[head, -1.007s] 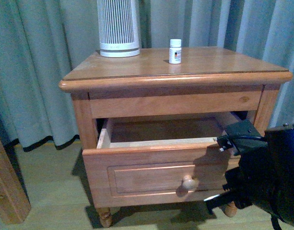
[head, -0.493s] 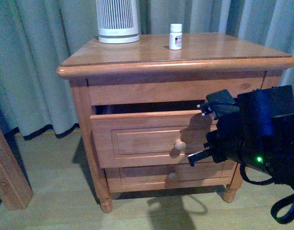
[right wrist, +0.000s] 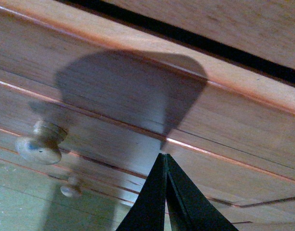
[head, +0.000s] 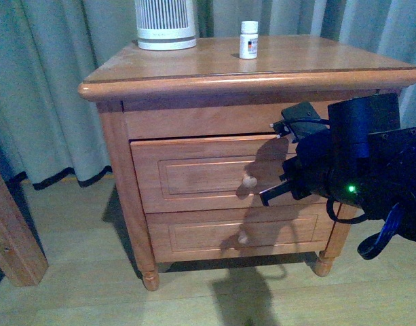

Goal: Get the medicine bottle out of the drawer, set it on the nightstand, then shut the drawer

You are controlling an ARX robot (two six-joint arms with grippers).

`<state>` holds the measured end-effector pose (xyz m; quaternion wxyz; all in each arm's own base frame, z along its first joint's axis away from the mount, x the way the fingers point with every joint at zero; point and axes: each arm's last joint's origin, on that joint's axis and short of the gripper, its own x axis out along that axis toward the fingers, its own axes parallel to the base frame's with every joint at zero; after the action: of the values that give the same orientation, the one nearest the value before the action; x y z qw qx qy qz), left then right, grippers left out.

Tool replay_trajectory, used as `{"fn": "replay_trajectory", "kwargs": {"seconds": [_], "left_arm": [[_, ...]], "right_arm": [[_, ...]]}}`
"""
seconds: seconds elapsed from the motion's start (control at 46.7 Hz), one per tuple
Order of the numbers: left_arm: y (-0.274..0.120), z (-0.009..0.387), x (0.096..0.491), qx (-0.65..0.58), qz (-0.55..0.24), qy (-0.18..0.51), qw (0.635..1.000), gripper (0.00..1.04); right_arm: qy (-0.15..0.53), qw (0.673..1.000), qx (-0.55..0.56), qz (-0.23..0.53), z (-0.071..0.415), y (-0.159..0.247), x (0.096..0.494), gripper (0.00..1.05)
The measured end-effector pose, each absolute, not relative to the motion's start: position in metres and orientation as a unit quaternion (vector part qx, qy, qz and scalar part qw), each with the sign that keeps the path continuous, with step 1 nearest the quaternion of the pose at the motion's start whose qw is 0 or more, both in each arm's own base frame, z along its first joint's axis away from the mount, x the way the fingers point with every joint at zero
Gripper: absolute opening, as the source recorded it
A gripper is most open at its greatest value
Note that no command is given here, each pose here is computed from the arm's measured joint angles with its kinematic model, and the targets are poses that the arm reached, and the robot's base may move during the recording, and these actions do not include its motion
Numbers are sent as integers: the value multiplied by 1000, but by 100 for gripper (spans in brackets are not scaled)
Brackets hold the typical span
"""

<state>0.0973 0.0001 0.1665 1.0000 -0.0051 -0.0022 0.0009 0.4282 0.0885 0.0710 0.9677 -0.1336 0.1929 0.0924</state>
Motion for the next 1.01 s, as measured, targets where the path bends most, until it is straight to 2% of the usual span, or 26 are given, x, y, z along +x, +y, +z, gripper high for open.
{"fn": "replay_trajectory", "kwargs": {"seconds": [0.536, 1.007], "left_arm": [[0, 166, 97, -5, 1, -2, 1000, 98], [0, 166, 97, -5, 1, -2, 1000, 98]], "right_arm": [[189, 956, -182, 132, 57, 92, 441, 3], [191, 955, -181, 139, 55, 87, 444, 3]]}}
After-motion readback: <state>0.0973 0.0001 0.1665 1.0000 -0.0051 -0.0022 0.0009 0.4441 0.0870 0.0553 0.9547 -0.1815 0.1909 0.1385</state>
